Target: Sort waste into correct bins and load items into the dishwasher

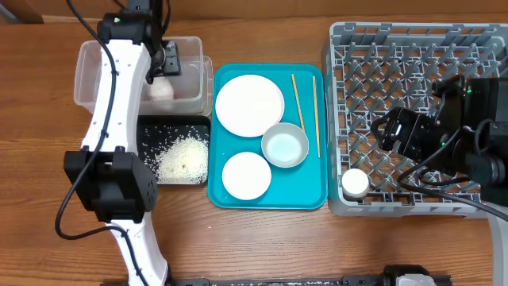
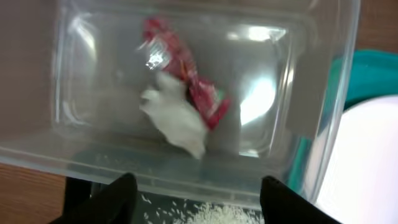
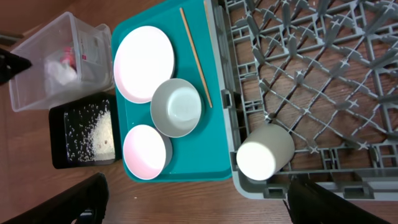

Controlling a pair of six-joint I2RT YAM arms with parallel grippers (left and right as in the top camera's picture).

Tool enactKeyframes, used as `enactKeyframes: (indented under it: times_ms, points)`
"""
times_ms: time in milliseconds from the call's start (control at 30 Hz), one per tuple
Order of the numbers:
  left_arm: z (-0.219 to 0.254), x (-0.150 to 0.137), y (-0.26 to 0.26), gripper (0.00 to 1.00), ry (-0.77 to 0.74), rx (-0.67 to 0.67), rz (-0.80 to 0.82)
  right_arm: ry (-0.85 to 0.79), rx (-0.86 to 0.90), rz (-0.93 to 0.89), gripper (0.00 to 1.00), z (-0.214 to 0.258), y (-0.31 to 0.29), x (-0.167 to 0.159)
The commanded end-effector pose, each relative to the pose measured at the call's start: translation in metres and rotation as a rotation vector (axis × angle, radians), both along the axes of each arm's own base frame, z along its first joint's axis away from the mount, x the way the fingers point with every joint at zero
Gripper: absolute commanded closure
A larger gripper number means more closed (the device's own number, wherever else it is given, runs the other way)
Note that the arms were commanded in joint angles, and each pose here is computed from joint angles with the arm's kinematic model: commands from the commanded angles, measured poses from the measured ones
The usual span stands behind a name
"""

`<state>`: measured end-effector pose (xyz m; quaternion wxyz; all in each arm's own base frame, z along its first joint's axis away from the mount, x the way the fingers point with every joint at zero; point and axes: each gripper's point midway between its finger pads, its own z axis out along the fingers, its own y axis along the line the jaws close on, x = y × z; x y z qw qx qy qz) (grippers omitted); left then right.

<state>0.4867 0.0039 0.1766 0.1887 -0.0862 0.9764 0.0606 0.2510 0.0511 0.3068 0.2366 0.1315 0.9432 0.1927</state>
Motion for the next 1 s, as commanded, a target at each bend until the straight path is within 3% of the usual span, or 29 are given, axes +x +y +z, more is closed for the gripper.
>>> enactKeyframes:
  times_ms: [0,233,433,600,700,800,967]
  points:
    - [0.038,-0.007,-0.022,0.32,-0.056,-0.067,-0.093,-0.018,-0.002,0.01,0.05,0.005,0.001,-0.001]
    - [0.114,-0.056,-0.038,0.28,-0.137,-0.169,-0.129,-0.014,-0.001,0.01,0.05,0.004,0.001,-0.001]
    - [0.145,-0.11,-0.045,0.43,-0.119,-0.162,-0.166,-0.035,-0.011,0.023,0.05,0.006,0.001,0.002]
    - [0.172,-0.151,-0.053,0.4,-0.151,-0.157,-0.192,-0.038,-0.013,0.028,0.05,0.006,0.001,0.002]
    - [0.175,-0.173,-0.064,0.39,-0.129,-0.169,-0.209,-0.025,0.009,0.042,0.07,0.003,0.006,0.001]
    - [0.171,-0.183,-0.077,0.36,-0.098,-0.176,-0.24,0.008,0.036,0.058,0.15,-0.007,0.011,-0.002]
    - [0.149,-0.196,-0.107,0.35,-0.007,-0.21,-0.295,0.076,0.023,0.049,0.15,-0.032,0.008,-0.005]
